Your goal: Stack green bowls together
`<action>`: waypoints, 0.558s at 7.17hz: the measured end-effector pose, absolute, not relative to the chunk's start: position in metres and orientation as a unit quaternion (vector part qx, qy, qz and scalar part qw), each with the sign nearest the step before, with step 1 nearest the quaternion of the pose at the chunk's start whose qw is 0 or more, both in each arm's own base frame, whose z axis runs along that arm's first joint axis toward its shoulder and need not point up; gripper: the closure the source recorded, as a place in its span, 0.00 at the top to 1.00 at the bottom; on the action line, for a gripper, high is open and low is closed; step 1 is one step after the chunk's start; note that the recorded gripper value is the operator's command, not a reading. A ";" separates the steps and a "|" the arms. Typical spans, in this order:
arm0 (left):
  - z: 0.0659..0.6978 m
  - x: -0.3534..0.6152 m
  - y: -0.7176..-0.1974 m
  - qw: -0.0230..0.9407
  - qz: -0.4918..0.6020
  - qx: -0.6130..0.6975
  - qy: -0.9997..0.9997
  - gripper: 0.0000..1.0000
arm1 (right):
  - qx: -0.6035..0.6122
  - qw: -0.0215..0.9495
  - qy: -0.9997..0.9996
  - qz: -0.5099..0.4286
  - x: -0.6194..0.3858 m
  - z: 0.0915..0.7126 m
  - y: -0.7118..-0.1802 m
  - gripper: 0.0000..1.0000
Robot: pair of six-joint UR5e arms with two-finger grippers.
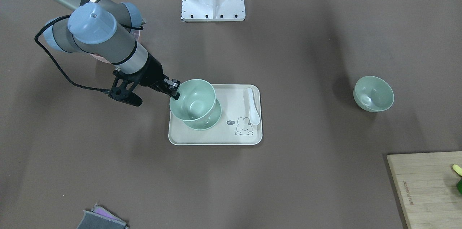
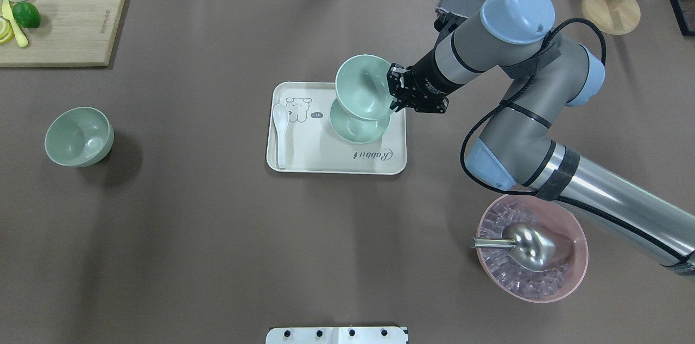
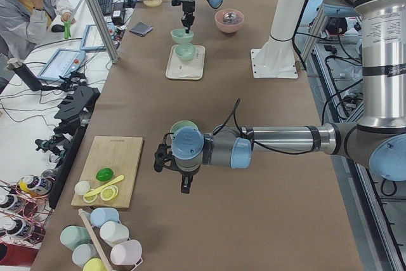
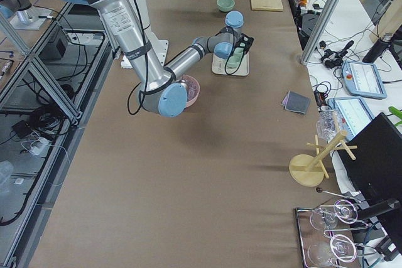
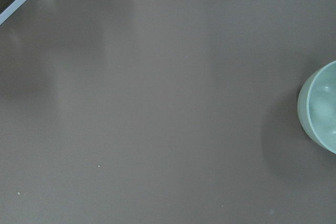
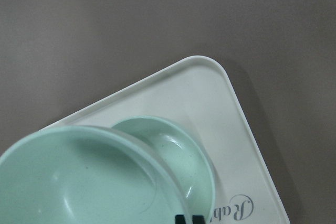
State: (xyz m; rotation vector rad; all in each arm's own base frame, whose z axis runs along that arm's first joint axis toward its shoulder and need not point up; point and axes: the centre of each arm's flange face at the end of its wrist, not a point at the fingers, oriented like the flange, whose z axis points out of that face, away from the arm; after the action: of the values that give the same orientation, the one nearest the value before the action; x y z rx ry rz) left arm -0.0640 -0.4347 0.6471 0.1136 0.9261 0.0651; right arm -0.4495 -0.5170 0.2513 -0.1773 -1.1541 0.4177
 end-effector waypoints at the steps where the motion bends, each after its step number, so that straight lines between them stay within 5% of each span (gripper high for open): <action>1: 0.647 -0.063 -0.435 0.892 0.032 0.055 0.447 0.98 | -0.086 0.816 -0.537 0.196 -0.457 0.254 -0.515 0.00; 2: 0.647 -0.063 -0.435 0.892 0.033 0.054 0.447 0.98 | -0.086 0.816 -0.536 0.196 -0.461 0.254 -0.515 0.15; 3: 0.647 -0.062 -0.436 0.892 0.033 0.054 0.447 0.98 | -0.086 0.817 -0.536 0.196 -0.463 0.253 -0.516 0.87; 4: 0.646 -0.057 -0.437 0.892 0.038 0.052 0.448 0.98 | -0.087 0.817 -0.535 0.198 -0.465 0.252 -0.517 1.00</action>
State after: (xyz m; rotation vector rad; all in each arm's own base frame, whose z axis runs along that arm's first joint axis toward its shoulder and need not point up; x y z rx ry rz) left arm -0.0574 -0.4368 0.6460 0.1075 0.9291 0.0783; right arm -0.4647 -0.5173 0.2523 -0.1860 -1.1412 0.4221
